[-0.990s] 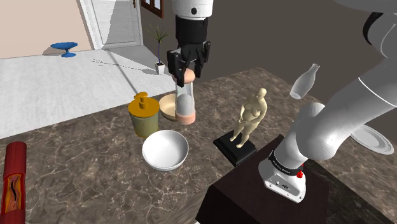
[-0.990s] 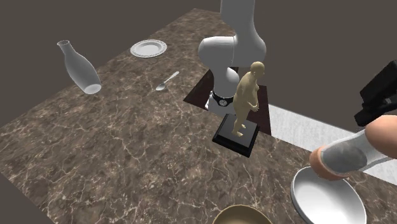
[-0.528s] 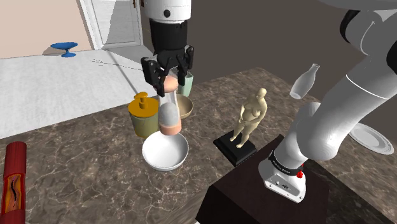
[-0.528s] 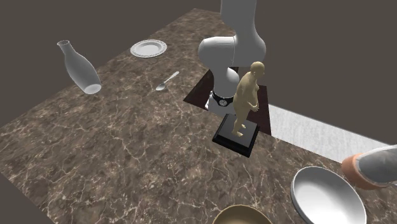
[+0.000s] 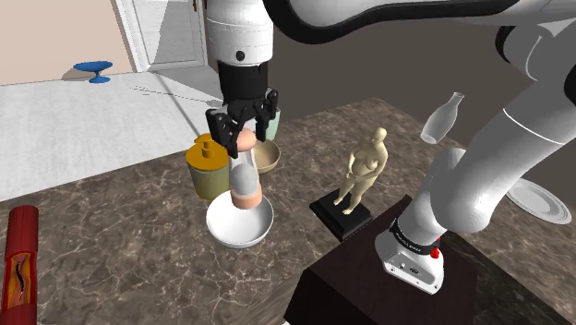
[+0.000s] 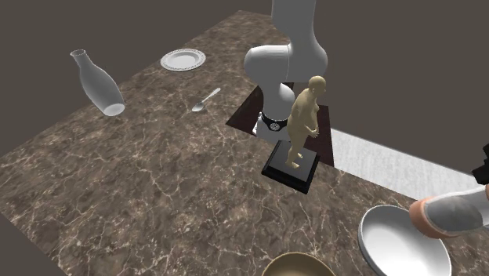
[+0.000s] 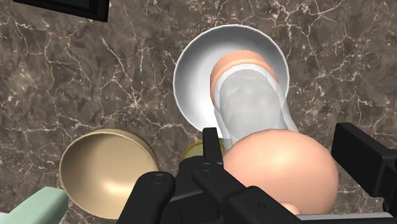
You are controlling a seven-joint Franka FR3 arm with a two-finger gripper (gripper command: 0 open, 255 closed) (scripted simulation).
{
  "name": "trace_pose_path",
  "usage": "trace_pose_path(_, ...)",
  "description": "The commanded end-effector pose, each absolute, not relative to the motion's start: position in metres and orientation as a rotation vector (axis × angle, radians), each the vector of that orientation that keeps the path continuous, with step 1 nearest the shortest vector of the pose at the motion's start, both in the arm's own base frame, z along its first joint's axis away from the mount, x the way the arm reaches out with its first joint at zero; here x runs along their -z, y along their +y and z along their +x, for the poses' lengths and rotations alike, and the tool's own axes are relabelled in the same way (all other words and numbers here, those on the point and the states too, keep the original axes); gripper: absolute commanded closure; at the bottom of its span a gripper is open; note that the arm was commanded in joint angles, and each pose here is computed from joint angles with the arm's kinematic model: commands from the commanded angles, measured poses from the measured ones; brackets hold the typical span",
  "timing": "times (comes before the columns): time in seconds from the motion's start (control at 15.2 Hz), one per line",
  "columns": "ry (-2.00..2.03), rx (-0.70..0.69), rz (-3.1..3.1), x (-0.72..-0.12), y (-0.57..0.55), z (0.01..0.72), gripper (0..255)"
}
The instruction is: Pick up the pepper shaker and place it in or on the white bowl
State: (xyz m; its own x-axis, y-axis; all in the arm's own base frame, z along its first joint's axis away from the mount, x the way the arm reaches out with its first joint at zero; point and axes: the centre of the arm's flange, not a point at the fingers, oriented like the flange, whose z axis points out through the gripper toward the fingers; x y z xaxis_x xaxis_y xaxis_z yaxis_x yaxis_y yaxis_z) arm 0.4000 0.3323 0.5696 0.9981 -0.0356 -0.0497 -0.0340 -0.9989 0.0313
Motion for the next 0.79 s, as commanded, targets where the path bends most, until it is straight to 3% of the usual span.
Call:
trace_pose_path(0.0, -0.054, 0.077, 3.11, -0.559, 0.332, 0.4, 255)
trace_pose_path(0.73, -0.054, 0.077, 3.11, -0.501, 0.332, 0.4, 255)
